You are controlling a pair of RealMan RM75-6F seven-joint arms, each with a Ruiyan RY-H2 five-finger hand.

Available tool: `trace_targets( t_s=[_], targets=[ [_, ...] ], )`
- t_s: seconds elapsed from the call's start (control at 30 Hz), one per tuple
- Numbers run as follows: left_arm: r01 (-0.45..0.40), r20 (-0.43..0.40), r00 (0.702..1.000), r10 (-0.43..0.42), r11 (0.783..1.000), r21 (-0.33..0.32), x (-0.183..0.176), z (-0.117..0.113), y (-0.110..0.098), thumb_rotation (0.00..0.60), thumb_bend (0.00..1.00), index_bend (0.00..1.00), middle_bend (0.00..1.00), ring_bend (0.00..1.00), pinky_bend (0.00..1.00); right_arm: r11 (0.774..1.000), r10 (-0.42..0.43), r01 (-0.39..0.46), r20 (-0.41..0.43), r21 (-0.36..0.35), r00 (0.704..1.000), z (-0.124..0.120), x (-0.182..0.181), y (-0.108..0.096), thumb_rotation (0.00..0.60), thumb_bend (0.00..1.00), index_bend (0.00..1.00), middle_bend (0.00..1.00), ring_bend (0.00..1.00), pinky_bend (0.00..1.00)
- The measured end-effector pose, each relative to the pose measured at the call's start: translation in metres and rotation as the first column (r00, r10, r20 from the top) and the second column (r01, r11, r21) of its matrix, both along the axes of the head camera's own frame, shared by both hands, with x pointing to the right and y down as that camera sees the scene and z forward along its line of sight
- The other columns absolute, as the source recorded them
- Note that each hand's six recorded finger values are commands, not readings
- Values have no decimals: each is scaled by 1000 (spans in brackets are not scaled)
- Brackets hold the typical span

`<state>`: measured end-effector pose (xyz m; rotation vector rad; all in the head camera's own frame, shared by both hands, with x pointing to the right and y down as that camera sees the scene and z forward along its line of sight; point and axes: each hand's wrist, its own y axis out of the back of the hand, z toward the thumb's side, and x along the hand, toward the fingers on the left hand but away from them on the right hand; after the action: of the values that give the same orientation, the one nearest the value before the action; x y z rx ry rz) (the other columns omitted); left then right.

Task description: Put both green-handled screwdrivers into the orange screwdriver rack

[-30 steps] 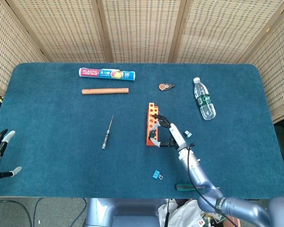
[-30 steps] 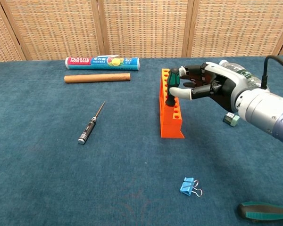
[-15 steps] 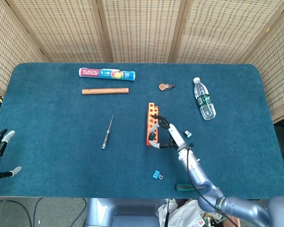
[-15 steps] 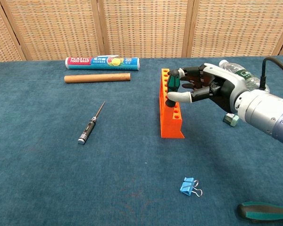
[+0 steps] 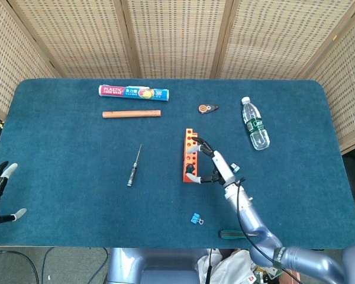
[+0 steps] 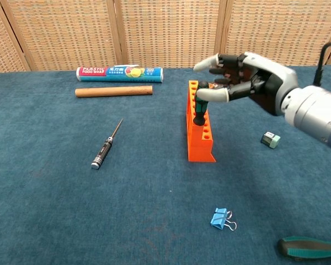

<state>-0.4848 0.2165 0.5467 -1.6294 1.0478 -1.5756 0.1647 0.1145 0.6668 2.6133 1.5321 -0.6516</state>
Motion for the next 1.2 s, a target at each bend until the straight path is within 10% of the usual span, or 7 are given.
trace_targets(
  t_s=[0.23,0.53,0.77,1.2],
  targets=[
    [-16,-15,1000,17,1000,13,3,-5,2,600,0,0,0,0,0,989,-72,95,-193,116,979,-26,36,-2,600,34,185,0,0,0],
    [-33,-28,999,34,999,25,7,-12,7,600,0,0,0,0,0,941,-269,339,-582,14,768,-51,116,55,600,11,183,0,0,0],
    [-42,-29,999,43,999,32,9,-14,9,600,0,0,0,0,0,901,-376,426,-627,-78,682,-55,133,107,600,12,185,0,0,0],
    [-42,-14,999,42,999,21,9,-11,10,600,0,0,0,0,0,842,-468,528,-640,-114,609,-26,120,157,600,27,254,0,0,0]
  ],
)
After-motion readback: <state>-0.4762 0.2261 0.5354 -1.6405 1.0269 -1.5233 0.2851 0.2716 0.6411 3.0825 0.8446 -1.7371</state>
